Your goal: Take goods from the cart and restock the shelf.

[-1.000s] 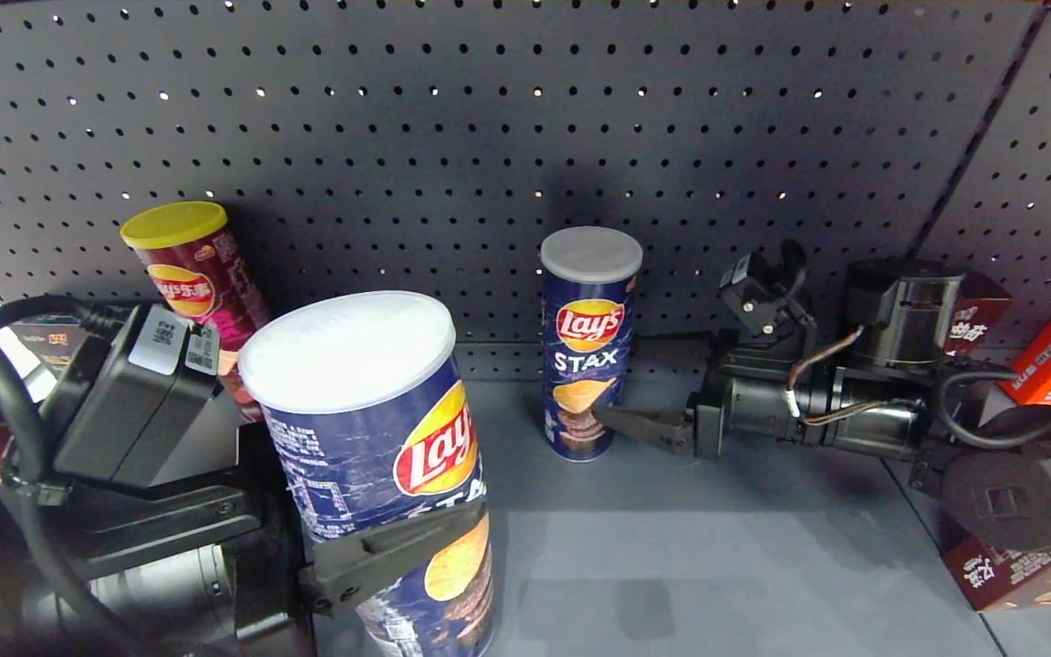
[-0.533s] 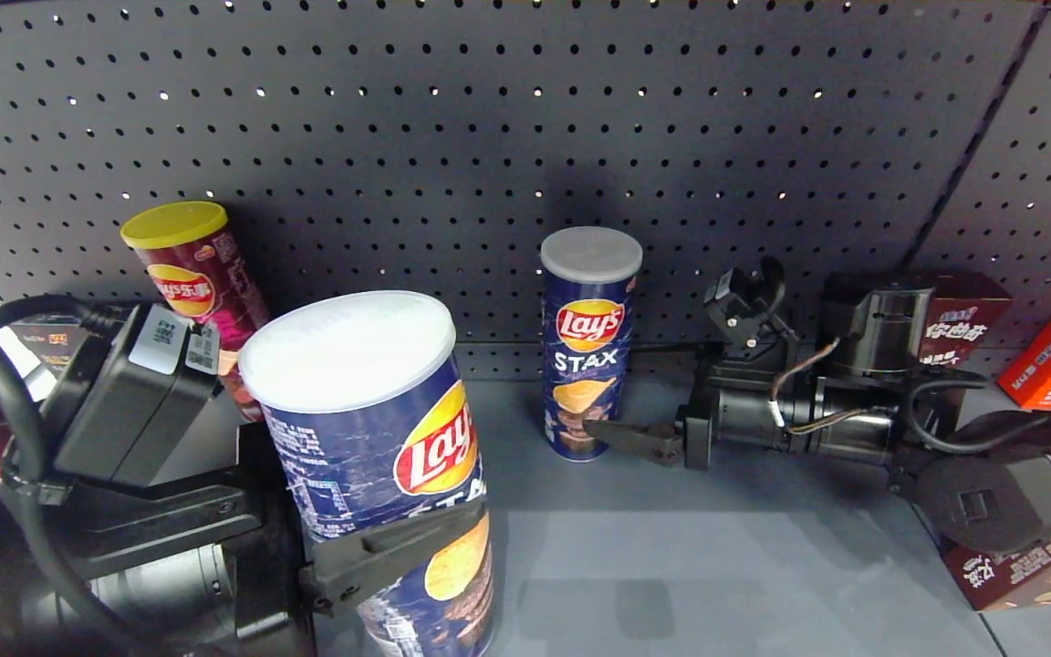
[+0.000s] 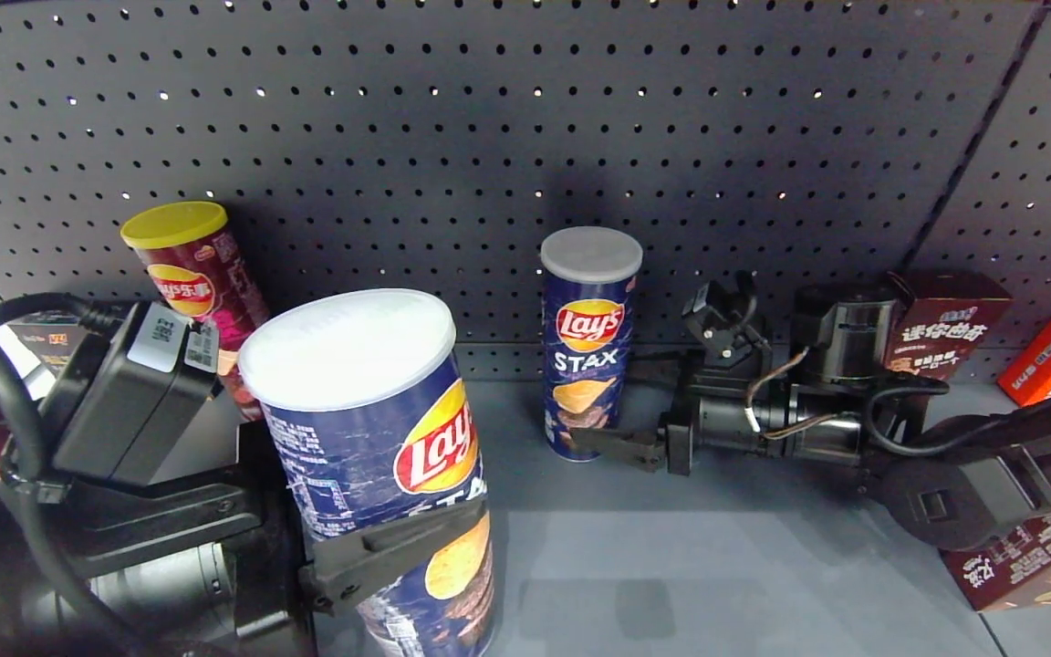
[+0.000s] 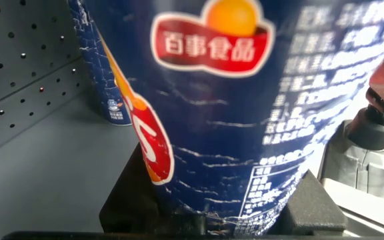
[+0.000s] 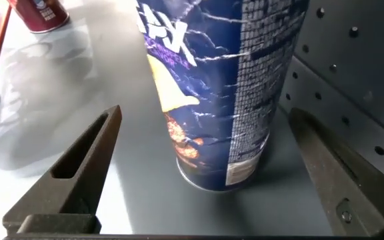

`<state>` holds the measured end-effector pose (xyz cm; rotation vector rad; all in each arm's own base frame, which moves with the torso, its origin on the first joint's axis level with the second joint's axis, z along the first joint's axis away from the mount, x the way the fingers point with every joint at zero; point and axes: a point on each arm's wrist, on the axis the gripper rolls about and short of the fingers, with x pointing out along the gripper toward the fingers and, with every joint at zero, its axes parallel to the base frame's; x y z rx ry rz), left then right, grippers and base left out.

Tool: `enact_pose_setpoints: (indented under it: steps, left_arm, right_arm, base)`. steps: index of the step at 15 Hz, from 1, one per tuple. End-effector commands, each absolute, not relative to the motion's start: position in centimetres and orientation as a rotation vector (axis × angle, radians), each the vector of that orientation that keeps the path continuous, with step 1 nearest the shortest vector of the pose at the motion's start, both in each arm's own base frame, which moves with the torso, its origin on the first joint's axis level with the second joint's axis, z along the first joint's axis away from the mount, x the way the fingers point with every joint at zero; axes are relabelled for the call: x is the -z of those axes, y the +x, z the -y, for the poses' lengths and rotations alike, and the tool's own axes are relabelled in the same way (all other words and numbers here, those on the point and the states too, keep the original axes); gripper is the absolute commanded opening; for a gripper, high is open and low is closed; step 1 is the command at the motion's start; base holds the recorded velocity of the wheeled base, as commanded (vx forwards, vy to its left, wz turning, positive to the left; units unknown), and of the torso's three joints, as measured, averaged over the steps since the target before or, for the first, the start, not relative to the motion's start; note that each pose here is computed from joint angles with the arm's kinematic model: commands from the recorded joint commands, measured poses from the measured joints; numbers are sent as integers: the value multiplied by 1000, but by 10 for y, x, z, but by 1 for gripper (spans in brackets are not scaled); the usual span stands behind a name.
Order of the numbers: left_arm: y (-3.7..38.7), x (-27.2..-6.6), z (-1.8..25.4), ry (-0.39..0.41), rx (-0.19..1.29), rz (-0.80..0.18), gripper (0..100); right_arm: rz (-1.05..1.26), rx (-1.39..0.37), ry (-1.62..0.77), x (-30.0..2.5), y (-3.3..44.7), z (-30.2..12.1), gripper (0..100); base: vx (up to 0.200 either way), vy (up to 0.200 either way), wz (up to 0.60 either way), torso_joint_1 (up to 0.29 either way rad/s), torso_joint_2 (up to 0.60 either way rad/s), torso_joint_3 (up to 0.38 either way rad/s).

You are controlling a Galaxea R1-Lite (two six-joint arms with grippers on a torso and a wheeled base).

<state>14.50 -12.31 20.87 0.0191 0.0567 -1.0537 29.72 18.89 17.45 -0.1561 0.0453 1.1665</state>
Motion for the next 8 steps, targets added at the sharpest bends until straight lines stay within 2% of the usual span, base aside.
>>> enact_pose_setpoints:
  steps: [1,8]
  left_arm:
    - [145,-208,123,20,1055,-59,0]
    - [145,-208,123,8,1054,-64,0]
  right_arm:
    - [-51,-1172,-157,-171,300,-193,100]
    - [-48,-1184,-158,-164,313,-210,100]
  base:
    - [0,0,0,0,0,0]
    - [0,0,0,0,0,0]
